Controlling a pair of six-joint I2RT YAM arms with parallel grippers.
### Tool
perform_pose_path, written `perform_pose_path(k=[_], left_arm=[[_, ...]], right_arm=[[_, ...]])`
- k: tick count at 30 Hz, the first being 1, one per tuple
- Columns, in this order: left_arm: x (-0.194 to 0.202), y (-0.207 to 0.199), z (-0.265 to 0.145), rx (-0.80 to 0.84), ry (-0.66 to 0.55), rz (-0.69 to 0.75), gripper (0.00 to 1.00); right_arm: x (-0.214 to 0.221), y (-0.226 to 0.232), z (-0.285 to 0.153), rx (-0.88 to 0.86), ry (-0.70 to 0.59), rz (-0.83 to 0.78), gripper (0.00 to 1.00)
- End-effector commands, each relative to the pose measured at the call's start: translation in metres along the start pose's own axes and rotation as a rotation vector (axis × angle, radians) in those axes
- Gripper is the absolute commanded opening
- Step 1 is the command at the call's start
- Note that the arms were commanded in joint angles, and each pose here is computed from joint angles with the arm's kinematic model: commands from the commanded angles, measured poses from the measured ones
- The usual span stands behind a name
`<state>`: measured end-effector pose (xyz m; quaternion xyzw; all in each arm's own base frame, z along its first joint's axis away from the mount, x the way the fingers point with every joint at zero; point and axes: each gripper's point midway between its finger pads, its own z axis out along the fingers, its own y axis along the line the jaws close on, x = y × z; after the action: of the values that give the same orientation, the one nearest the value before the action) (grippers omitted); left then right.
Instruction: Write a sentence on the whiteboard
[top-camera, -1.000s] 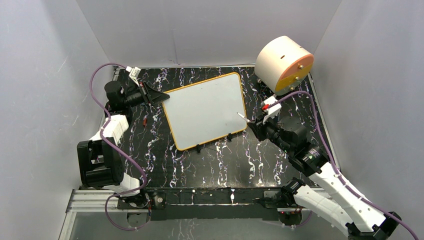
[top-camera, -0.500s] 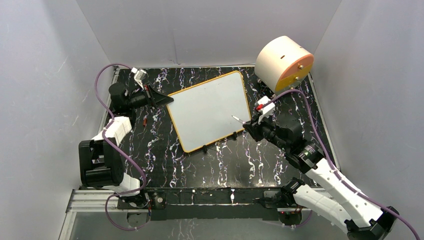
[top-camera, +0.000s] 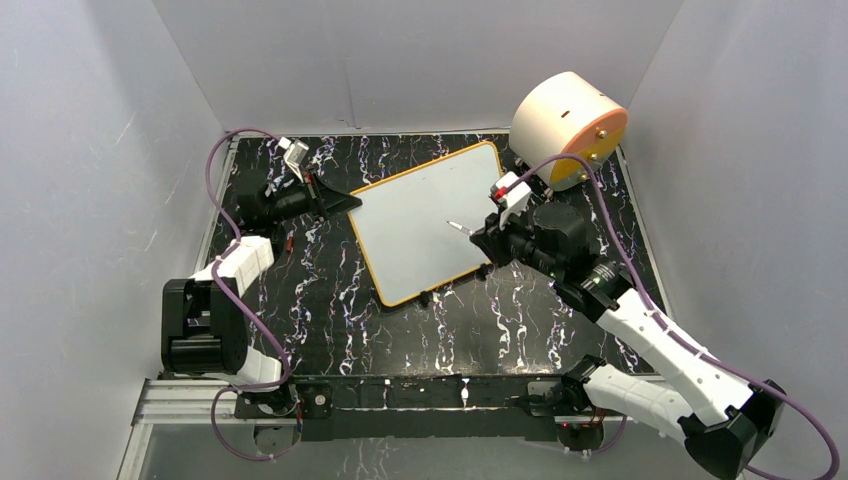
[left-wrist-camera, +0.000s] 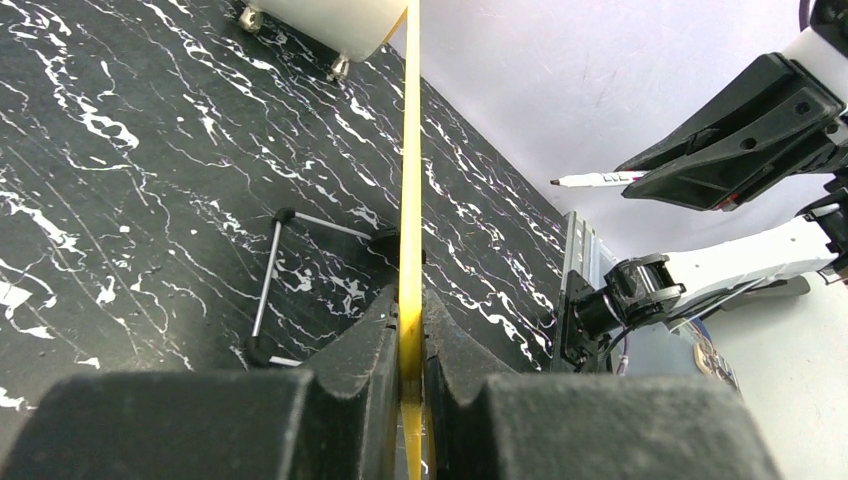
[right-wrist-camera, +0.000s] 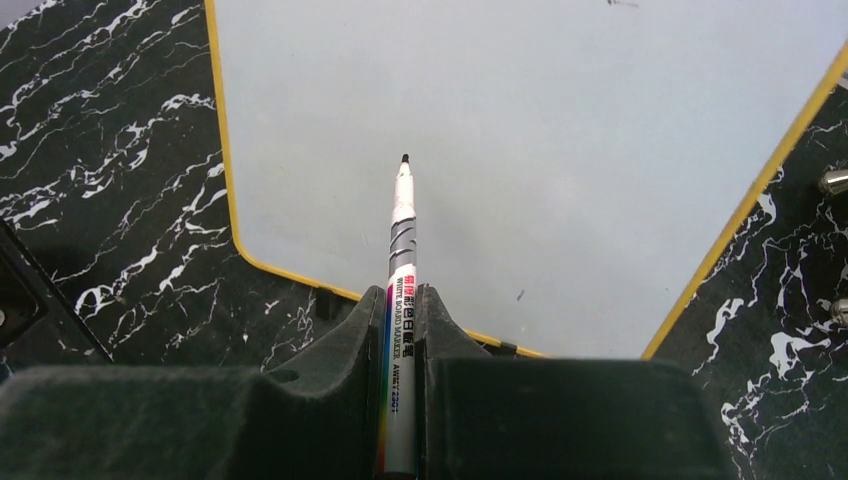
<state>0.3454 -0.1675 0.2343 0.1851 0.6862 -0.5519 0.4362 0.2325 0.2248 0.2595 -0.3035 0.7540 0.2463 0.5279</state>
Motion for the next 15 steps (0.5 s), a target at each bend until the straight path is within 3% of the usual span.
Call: perform_pose_path(k=[1, 15], left_arm=[[0.013, -0.011, 0.007, 0.024, 0.025, -0.007, 0.00], [0.019, -0.013, 0.007, 0.013, 0.021, -0.011, 0.00]], right_arm=[[-0.043, 0.007, 0.005, -0.015, -0.091, -0.017, 0.00], [-0.056, 0.039, 0.036, 0.072, -0.015, -0.074, 0.00]])
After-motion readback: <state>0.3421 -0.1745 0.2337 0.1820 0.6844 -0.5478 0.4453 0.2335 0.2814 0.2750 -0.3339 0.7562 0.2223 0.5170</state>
